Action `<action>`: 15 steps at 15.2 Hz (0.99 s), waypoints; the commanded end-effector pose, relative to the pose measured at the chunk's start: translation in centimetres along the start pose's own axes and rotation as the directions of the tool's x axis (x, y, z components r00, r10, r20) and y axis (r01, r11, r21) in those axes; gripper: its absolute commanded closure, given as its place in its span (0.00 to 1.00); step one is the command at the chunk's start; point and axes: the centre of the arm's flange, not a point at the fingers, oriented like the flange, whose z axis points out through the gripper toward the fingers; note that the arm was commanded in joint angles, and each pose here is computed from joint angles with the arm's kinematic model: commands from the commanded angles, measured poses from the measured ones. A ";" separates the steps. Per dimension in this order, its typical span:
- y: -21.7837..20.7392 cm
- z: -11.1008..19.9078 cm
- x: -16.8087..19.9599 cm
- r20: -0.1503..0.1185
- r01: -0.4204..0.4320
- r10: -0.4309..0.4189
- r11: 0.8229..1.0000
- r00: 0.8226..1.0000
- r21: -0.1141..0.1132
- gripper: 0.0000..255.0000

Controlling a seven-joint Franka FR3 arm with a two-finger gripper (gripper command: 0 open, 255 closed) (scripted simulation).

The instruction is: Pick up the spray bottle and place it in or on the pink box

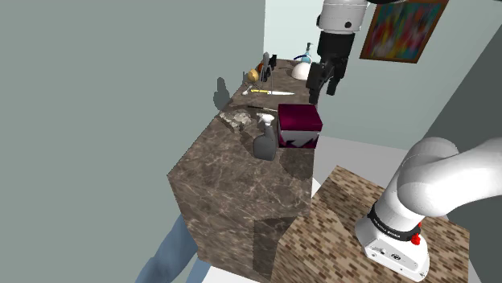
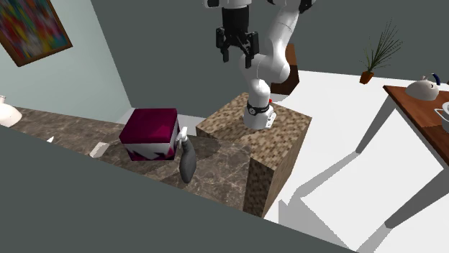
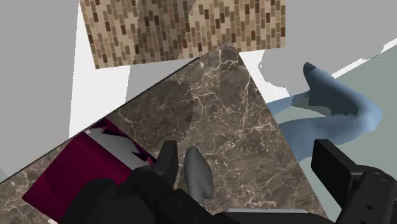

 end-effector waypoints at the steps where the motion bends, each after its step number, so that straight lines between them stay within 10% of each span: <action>1: 0.0 0.0 0.0 0.000 0.000 0.000 1.000 1.000 0.000 0.00; 15: 5.1 10.5 13.6 -0.048 0.211 -0.211 0.977 0.976 -0.001 0.00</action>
